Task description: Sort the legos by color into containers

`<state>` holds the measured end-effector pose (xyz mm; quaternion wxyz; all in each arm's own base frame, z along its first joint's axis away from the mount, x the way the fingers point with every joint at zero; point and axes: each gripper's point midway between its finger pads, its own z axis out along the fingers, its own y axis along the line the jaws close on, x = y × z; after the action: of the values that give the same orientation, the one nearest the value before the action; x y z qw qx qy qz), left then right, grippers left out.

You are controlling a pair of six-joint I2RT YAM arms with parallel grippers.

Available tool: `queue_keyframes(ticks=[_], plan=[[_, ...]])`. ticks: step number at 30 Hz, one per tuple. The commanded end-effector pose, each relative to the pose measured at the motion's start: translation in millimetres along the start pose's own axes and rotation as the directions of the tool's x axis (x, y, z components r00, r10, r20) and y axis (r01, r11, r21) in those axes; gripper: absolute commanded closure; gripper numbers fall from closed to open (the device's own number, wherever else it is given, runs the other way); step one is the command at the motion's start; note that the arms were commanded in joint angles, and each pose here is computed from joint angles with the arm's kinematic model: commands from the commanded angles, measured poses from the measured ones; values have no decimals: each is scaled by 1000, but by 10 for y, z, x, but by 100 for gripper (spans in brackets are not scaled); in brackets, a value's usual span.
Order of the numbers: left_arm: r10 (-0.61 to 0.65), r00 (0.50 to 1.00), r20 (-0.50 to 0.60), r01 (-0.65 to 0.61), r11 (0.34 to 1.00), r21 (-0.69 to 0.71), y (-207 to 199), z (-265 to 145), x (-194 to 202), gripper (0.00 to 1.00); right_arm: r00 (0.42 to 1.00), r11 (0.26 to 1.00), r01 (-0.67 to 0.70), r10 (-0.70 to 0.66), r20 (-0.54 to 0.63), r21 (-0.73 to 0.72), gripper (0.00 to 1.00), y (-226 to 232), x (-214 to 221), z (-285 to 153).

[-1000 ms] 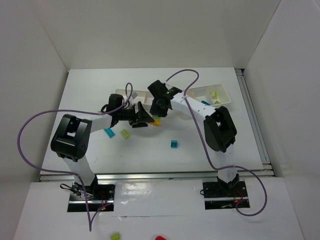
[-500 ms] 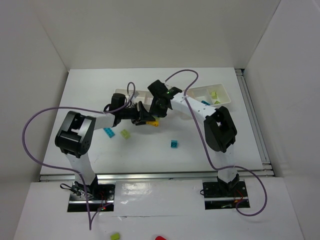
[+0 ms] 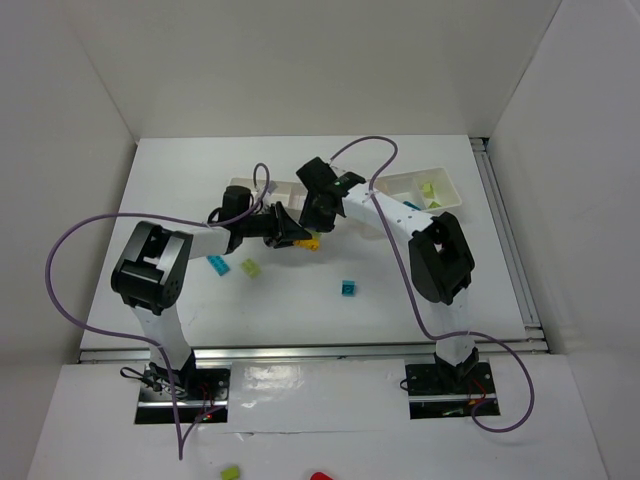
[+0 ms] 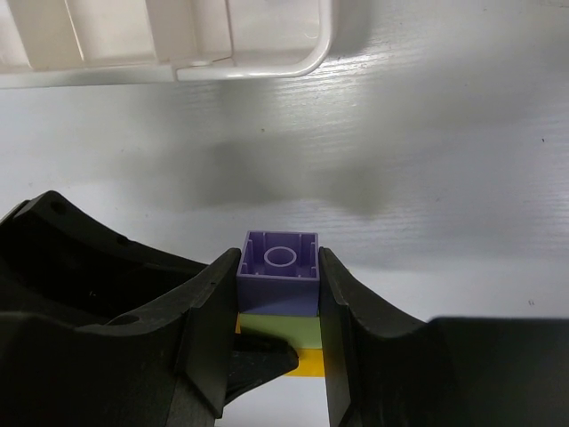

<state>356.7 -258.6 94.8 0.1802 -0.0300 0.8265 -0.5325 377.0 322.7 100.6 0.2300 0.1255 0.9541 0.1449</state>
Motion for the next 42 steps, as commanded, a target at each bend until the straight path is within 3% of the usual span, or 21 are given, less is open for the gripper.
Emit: queue_keyframes(ticks=[1,10,19,29,35,38,42], plan=[[51,998,31,-51,999,-11,29,3,-67,100,999,995,2,3,49,-104,81,286,-192,-288],[-7,1000,29,8,999,-41,283,-79,112,100,991,992,-30,46,130,-121,81,243,-492,-504],[32,999,42,-29,997,-68,199,-210,161,100,990,991,-45,62,131,-128,81,238,-572,-376],[41,996,81,-31,992,-122,136,-397,121,100,984,992,-20,42,176,-124,81,358,-846,-77],[35,995,97,-9,966,-260,150,-632,-4,100,961,997,5,17,277,-80,81,434,-1197,129],[49,993,105,-16,955,-297,129,-717,-62,100,965,999,18,-5,261,-47,80,392,-1210,402],[66,991,119,-24,944,-328,66,-812,-144,100,964,996,54,-32,265,-74,41,534,-1291,441]])
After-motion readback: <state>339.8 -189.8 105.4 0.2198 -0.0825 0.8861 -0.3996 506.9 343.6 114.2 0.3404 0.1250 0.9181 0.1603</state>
